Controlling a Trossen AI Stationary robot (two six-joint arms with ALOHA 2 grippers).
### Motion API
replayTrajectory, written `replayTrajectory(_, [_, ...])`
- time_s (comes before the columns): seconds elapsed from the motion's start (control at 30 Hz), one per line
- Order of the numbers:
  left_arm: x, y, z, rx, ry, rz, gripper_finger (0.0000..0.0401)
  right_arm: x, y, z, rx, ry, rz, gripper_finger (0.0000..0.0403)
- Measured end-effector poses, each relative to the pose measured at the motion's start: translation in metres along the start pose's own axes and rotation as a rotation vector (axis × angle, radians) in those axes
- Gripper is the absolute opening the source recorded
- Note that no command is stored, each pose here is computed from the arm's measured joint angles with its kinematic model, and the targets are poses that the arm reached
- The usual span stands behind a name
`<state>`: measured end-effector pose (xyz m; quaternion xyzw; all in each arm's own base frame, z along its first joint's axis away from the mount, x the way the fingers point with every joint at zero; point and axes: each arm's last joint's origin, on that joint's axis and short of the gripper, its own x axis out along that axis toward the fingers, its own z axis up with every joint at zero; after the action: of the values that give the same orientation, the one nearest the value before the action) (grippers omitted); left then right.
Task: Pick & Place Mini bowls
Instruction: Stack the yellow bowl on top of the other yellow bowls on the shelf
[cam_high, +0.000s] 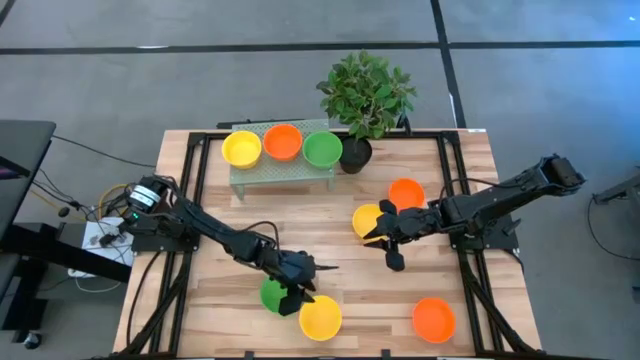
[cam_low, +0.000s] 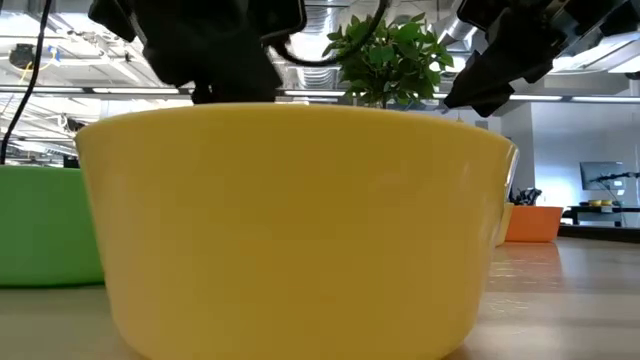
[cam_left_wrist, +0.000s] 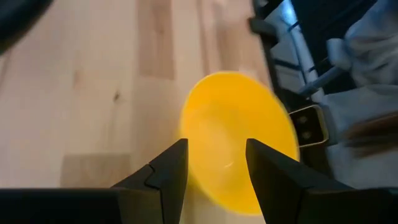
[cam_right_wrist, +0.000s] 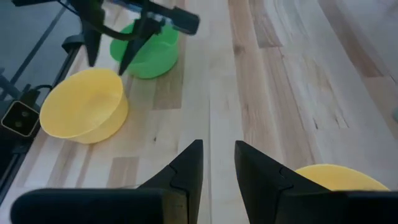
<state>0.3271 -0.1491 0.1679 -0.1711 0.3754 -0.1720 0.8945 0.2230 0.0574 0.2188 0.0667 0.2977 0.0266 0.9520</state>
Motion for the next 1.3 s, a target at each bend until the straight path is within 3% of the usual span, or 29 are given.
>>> replayTrajectory(0.53, [0.025, 0.017, -0.014, -0.043, 0.043, 0.045, 0.0159, 0.0, 0.0, 0.0, -0.001, 0.005, -0.002, 0.0088])
replayTrajectory(0.67, [0.025, 0.017, -0.014, -0.016, 0.038, 0.053, 0.0124, 0.0, 0.0, 0.0, -0.001, 0.005, -0.002, 0.0088])
replayTrajectory(0.9, [0.024, 0.023, -0.011, -0.02, 0.013, 0.096, 0.0016, 0.0, 0.0, 0.0, -0.001, 0.005, -0.002, 0.0088])
replayTrajectory(1.3, [0.007, 0.021, 0.005, 0.029, -0.069, 0.127, 0.0008, 0.0, 0.0, -0.001, -0.002, 0.008, -0.002, 0.0088])
